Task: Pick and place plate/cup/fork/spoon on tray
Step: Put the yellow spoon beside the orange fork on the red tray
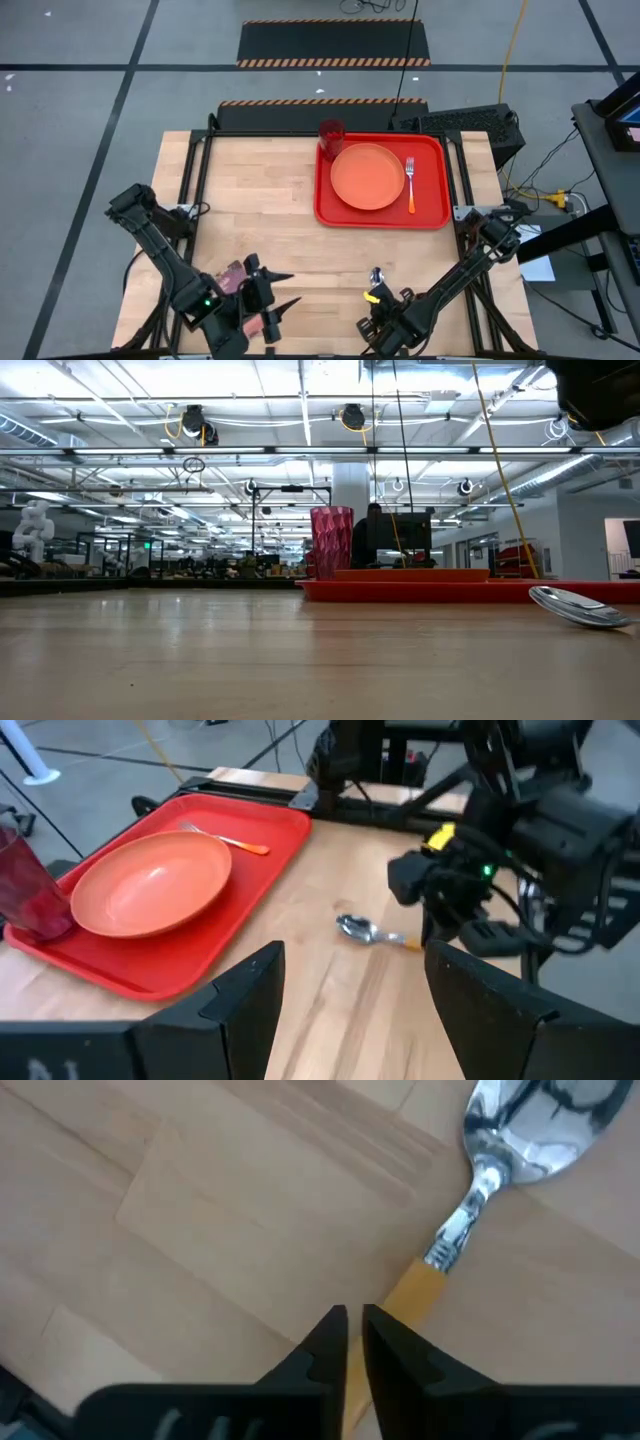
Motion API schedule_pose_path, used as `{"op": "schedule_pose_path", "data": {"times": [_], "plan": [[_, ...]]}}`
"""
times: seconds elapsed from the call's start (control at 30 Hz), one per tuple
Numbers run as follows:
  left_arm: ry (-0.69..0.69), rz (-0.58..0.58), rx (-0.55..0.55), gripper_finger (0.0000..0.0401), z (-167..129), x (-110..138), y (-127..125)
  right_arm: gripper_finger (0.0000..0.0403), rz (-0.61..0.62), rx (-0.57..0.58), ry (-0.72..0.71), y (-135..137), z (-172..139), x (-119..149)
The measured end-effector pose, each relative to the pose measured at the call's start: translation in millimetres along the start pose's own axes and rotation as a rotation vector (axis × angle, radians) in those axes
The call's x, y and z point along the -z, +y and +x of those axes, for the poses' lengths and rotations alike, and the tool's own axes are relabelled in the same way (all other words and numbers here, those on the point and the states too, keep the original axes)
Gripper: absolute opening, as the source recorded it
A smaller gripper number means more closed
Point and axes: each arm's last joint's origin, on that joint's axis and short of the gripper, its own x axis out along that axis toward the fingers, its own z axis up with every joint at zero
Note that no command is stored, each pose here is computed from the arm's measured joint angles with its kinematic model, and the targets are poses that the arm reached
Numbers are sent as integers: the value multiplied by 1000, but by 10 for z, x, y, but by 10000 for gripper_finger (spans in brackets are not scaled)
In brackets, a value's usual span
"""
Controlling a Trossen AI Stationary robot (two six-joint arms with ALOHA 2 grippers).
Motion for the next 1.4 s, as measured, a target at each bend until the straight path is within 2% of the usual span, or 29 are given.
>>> {"op": "schedule_pose_path", "data": {"times": [0.27, 0.5, 0.77, 0.97, 1.13, 1.4], "plan": [[-24, -5, -12, 243, -42, 19, -21, 95, 6, 61, -16, -47, -8, -99], [-21, 8, -36, 243, 17, 52, 8, 120, 35, 129, -34, -127, 59, -187], [-19, 40, -59, 243, 89, 27, 49, 121, 47, 100, -19, -154, 156, -167], [-17, 67, -81, 243, 160, -4, 93, 121, 73, 124, 6, -231, 222, -161], [-14, 94, -98, 243, 213, -28, 127, 118, 49, 128, 12, -241, 236, -168], [-9, 110, -130, 243, 312, -74, 197, 73, -2, 145, 16, -253, 248, -192]]}}
